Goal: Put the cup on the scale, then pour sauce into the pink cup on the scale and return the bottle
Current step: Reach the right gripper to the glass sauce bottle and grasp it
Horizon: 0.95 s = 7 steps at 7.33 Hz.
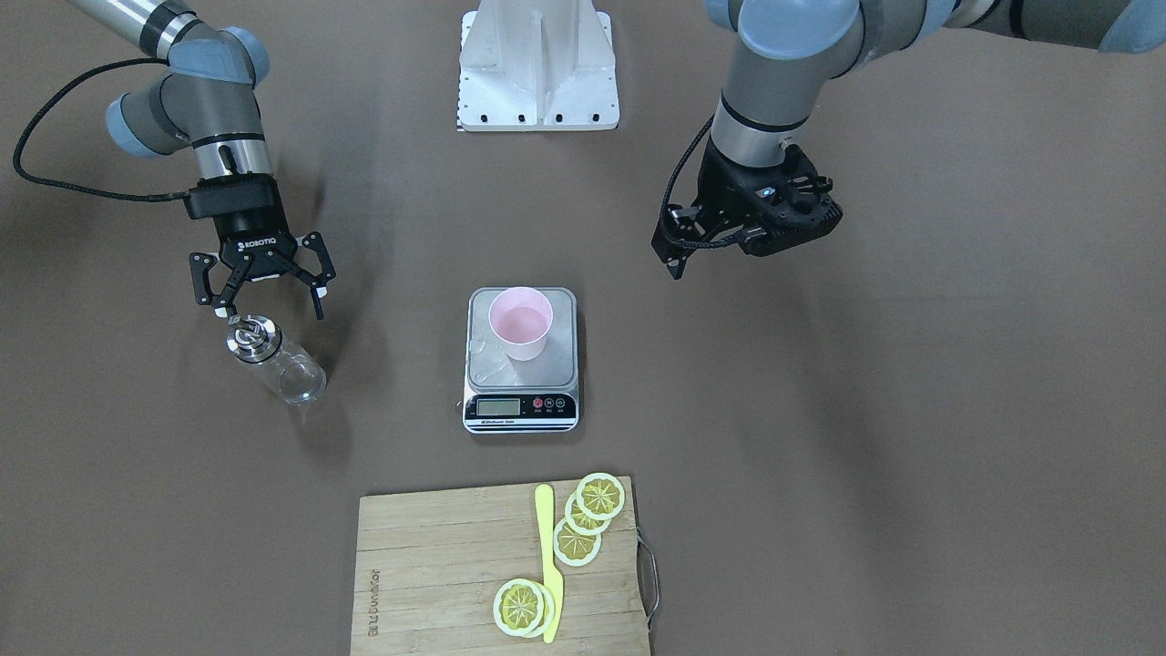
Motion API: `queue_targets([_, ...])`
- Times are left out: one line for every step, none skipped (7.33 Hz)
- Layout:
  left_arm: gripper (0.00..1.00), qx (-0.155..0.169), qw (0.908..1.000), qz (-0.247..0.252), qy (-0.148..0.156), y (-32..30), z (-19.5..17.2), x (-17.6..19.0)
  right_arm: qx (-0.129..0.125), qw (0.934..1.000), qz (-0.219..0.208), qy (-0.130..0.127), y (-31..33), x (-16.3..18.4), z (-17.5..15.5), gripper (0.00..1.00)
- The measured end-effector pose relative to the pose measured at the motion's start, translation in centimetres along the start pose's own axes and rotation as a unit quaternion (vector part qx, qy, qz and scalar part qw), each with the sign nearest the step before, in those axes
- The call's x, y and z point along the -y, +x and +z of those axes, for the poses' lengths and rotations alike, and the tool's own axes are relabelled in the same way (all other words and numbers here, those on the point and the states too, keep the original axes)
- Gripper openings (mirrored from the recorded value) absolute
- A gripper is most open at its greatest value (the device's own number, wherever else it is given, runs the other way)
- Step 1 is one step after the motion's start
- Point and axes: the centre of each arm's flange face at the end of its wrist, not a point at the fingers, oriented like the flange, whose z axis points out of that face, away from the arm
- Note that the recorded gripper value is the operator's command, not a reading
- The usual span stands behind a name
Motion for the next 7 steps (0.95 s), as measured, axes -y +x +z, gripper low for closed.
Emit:
queue_targets([0.98, 0.000, 1.0000, 0.000, 0.000, 0.0, 0.0, 0.0, -0.007, 1.0000, -0.001, 0.001, 0.5, 0.1, 0.5, 1.00])
queue_targets([0.98, 0.000, 1.0000, 0.000, 0.000, 0.0, 0.0, 0.0, -0.013, 0.9999, -0.001, 0.002, 0.8, 0.1, 1.2, 0.99])
queue_targets([0.98, 0.001, 1.0000, 0.001, 0.001, 0.0, 0.1, 0.0, -0.018, 0.9998, 0.000, 0.004, 0.9, 0.2, 2.1, 0.99])
queue_targets([0.98, 0.001, 1.0000, 0.002, 0.003, 0.0, 0.1, 0.1, -0.019, 0.9998, 0.003, 0.006, 1.0, 0.3, 2.6, 0.99])
queue_targets([0.98, 0.002, 1.0000, 0.003, 0.004, 0.0, 0.2, 0.1, -0.017, 0.9998, 0.006, 0.010, 0.8, 0.5, 2.9, 0.99])
queue_targets([0.98, 0.003, 1.0000, 0.003, 0.004, 0.0, 0.2, 0.2, -0.017, 0.9998, 0.007, 0.011, 0.6, 0.6, 3.3, 0.98])
queue_targets([0.98, 0.003, 1.0000, 0.003, 0.004, 0.0, 0.2, 0.2, -0.017, 0.9998, 0.008, 0.010, 0.5, 0.5, 3.6, 0.86])
